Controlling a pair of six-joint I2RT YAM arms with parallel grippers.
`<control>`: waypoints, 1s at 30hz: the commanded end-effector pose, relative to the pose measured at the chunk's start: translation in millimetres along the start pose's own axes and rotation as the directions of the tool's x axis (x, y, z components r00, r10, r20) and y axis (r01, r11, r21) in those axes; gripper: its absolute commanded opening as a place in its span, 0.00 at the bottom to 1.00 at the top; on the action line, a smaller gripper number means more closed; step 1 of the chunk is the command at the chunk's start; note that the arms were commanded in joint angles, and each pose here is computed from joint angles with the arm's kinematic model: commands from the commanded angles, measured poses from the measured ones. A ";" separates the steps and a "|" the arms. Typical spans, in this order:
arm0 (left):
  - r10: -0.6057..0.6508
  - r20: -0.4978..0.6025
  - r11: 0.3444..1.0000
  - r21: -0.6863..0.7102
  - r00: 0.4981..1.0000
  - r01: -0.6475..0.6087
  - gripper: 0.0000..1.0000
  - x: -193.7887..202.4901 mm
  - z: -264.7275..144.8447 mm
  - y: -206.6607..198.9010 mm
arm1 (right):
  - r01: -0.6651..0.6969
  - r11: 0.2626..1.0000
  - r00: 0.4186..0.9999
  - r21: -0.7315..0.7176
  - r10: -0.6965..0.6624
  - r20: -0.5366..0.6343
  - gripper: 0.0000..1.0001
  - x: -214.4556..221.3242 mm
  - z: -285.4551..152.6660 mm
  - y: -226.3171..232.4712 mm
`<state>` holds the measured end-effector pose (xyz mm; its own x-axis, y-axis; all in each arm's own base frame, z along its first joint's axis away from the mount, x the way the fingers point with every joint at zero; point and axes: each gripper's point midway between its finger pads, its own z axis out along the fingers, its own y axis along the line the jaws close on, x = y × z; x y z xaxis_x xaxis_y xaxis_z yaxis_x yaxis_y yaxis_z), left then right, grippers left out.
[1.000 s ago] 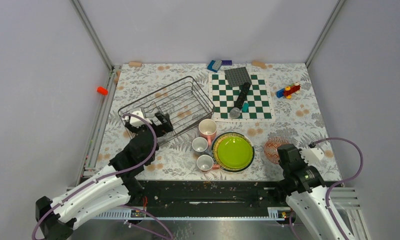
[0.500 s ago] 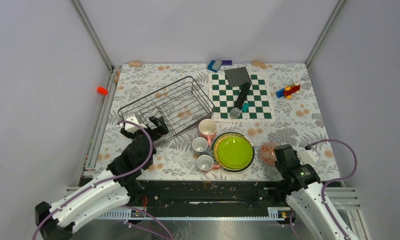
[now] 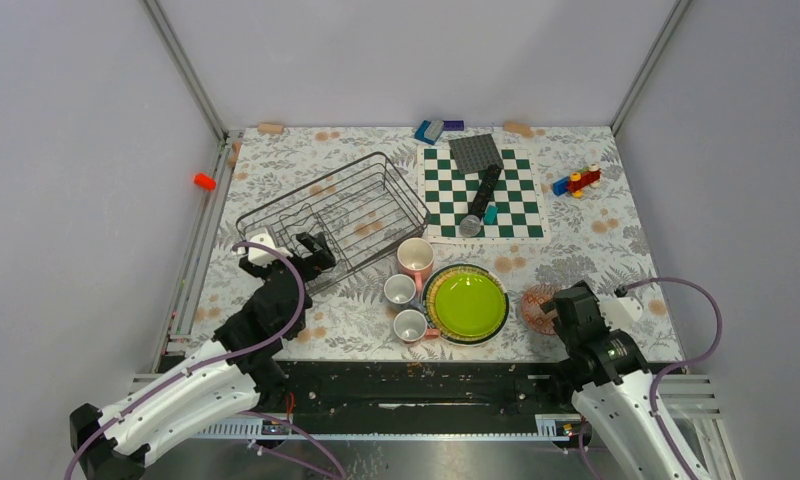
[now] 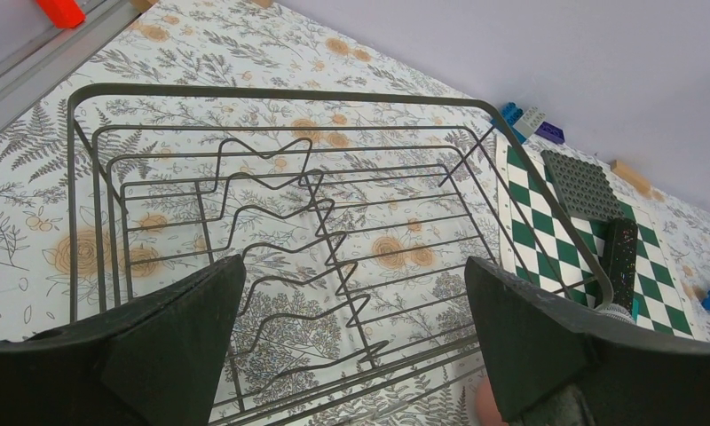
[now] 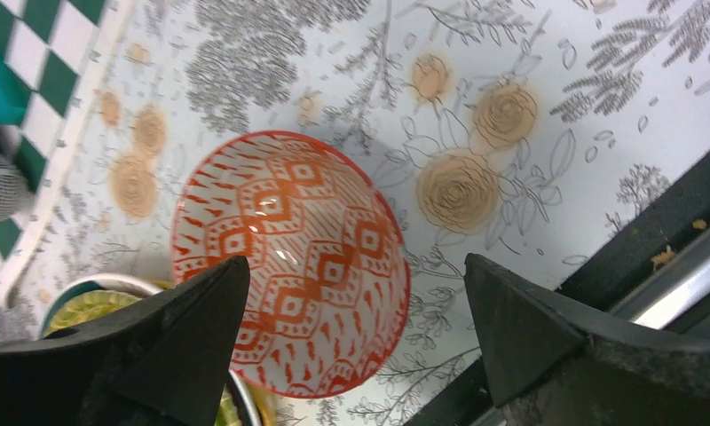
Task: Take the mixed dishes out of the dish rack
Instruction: Place the bowl at the center of the board, then reset both arms
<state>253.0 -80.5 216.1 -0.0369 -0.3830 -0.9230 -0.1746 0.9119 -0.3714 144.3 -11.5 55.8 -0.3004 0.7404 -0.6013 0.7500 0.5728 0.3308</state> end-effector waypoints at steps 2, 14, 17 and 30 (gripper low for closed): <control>-0.043 0.032 0.999 -0.018 0.999 0.043 0.99 -10.5 -0.1 1.9 | -0.001 0.999 0.995 -0.045 0.005 0.104 1.00 -34.3 -19.8 8.8; -0.030 -0.003 1.000 -0.005 1.000 0.030 0.99 -9.4 0.2 -6.1 | 0.121 0.963 0.950 -0.243 -0.042 0.308 1.00 -97.5 -62.6 56.7; -0.021 -0.010 1.000 -0.007 1.000 0.021 0.99 -9.5 0.6 -7.1 | 0.151 0.957 0.948 -0.250 -0.069 0.310 1.00 -101.7 -70.7 59.1; 0.017 -0.053 0.999 0.035 0.998 -0.015 0.99 -3.4 -0.3 -15.9 | 0.149 0.924 0.931 -0.351 -0.012 0.364 0.99 -119.0 -93.3 71.0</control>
<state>253.0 -88.4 203.7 -0.1131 -0.3446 -0.9319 -0.1671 0.9312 -0.3241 172.3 -26.8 202.0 -0.1149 0.5648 -0.8172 0.4756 0.7535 0.4539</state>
